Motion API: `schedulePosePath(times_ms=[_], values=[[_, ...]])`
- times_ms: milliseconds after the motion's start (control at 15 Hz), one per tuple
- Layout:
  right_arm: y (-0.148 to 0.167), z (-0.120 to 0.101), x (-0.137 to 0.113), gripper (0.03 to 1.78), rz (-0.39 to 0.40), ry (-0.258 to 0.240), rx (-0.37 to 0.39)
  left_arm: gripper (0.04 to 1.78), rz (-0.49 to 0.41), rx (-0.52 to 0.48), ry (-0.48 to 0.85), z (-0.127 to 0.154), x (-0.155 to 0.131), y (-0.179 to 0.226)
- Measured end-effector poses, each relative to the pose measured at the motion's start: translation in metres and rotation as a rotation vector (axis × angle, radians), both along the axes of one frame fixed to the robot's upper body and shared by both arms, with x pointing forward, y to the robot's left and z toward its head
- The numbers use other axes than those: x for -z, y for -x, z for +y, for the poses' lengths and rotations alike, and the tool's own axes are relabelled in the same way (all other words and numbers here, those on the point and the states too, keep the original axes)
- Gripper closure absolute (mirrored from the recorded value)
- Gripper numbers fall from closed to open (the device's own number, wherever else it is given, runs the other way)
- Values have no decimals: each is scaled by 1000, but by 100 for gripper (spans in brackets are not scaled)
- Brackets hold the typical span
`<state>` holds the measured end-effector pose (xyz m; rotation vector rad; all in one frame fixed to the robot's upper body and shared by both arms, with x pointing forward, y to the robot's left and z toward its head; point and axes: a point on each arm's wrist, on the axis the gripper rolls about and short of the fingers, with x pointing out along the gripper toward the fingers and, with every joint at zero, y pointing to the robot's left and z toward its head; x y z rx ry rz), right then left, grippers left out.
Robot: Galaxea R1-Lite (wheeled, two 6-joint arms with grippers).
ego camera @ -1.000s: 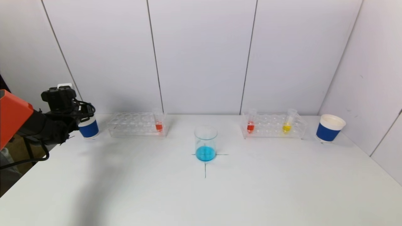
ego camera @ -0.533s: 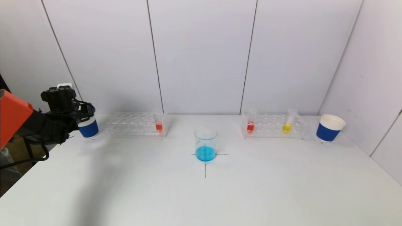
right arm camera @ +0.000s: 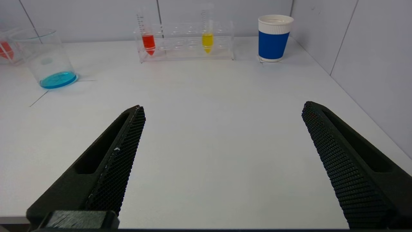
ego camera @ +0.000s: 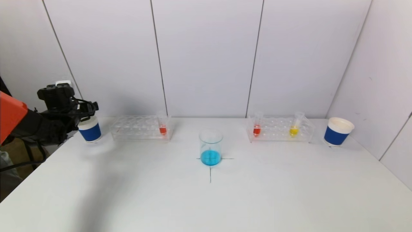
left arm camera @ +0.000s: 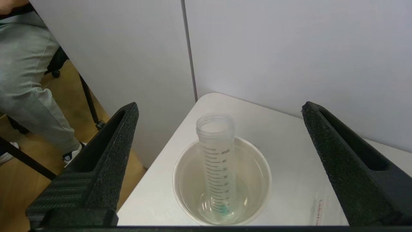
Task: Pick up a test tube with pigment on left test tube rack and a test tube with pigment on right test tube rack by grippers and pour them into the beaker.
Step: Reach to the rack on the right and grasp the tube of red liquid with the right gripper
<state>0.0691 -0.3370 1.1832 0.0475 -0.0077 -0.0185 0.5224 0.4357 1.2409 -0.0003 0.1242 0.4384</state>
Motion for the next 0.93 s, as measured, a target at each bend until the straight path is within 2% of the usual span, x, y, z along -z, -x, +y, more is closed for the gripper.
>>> schedulePosePath(times_ms=[200,467,733,933], values=[[0,0,0,4,0,0,0,6,-25,41,-3,-7,-23,14],[0,0,0,4,0,0,0,6,-68,97,-12,-32,-65,51],[0,0,0,4,0,0,0,6,-108,148,-29,-60,-99,120],[0,0,0,4,0,0,0,6,-130,174,-41,-74,-108,179]])
